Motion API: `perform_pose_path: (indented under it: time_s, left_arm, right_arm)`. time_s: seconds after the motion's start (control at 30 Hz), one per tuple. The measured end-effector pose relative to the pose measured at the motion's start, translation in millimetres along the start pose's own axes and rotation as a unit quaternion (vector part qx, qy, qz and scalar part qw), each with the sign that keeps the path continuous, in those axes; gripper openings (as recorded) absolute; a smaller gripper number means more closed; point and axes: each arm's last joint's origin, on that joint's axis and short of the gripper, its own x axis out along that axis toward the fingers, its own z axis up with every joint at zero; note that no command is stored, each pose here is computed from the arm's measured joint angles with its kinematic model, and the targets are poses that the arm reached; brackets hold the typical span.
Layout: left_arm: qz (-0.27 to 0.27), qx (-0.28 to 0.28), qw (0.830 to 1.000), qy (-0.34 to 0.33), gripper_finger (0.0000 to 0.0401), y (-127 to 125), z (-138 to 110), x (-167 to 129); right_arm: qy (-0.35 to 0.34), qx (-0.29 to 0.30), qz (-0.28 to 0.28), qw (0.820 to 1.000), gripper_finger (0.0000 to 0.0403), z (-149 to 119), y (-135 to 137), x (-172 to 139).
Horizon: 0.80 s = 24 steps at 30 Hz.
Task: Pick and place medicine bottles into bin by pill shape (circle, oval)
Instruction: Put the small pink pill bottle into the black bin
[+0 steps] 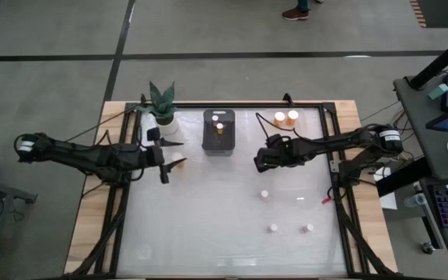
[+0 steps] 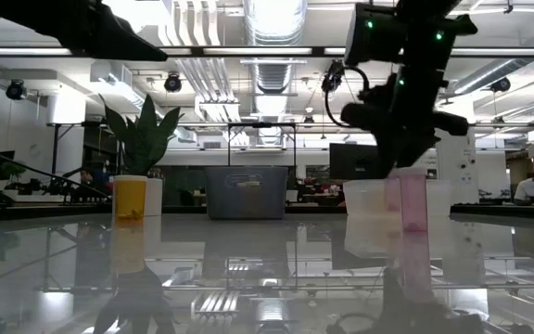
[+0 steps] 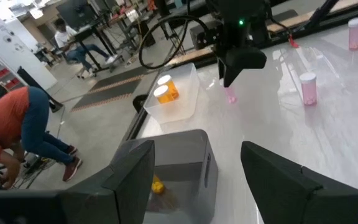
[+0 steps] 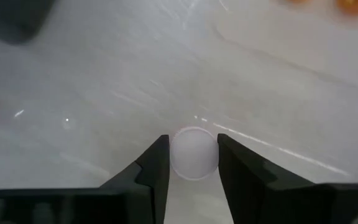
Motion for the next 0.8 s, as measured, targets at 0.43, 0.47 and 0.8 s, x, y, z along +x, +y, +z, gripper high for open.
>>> perform_pose_path:
  time_s: [0.43,0.47,0.8]
  left_arm:
    - [0.008,-0.005,1.0,-0.026,0.0223,4.6,1.5,-7.6]
    - [0.008,-0.003,1.0,-0.026,0.0223,4.4,1.4,-7.4]
    - [0.01,-0.004,0.999,-0.032,0.0223,5.1,2.6,-7.9]
  right_arm:
    - [-0.068,-0.075,0.091,0.991,0.0108,48.4,34.5,-59.4]
    - [-0.073,-0.081,0.095,0.989,0.0108,52.1,37.8,-61.6]
    - [-0.111,-0.159,0.1,0.976,0.0108,96.7,75.5,-61.6]
